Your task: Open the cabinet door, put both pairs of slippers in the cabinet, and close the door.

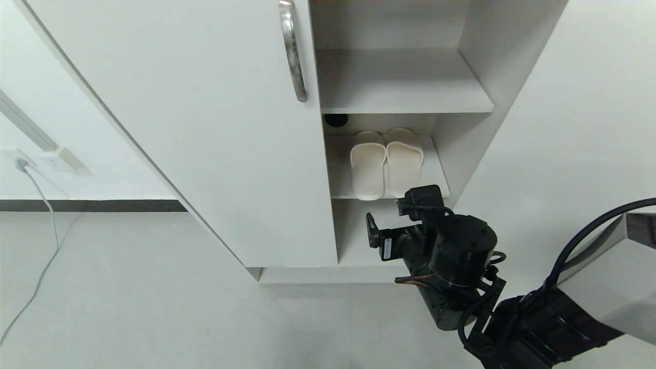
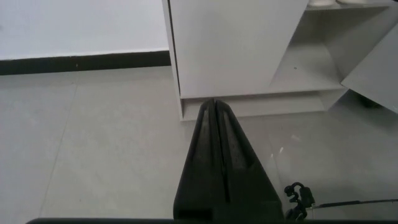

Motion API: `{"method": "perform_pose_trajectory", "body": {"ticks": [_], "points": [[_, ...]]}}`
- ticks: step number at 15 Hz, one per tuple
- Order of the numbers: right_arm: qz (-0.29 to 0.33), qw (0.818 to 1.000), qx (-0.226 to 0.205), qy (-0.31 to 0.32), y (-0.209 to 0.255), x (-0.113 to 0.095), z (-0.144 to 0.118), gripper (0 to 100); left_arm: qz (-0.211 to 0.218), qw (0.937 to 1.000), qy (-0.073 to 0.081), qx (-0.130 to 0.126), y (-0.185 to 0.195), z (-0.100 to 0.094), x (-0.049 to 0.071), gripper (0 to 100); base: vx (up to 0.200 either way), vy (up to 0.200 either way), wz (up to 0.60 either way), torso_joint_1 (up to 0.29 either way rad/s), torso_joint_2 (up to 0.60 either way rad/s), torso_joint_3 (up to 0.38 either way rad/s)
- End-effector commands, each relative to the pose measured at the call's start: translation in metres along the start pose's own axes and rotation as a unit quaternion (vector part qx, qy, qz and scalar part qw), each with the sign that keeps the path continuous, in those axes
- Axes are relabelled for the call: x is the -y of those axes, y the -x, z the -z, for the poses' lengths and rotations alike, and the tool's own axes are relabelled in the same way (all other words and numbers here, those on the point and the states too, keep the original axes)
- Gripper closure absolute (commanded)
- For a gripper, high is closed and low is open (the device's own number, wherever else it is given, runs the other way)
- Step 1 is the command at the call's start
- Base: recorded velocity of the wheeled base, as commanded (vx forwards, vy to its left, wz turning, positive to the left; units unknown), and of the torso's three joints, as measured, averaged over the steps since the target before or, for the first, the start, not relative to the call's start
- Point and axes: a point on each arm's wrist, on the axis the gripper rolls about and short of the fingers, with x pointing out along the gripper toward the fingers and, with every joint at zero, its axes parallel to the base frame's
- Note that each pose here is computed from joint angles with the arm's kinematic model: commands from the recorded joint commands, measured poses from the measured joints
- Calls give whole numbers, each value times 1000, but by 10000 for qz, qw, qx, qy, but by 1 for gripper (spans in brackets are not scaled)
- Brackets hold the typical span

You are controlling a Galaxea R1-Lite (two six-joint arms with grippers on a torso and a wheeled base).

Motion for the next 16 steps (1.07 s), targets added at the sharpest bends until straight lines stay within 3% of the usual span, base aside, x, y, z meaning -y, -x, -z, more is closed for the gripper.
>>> {"method": "perform_pose_trajectory", "body": {"ticks": [1, 16], "points": [[0, 10000, -5, 5, 0, 0, 0, 0, -4, 10000, 1, -9, 0, 0, 0, 100, 0, 0, 0, 0, 0, 0], [-16, 10000, -24, 32, 4, 0, 1, 0, -4, 10000, 1, -9, 0, 0, 0, 100, 0, 0, 0, 0, 1, 15]]}}
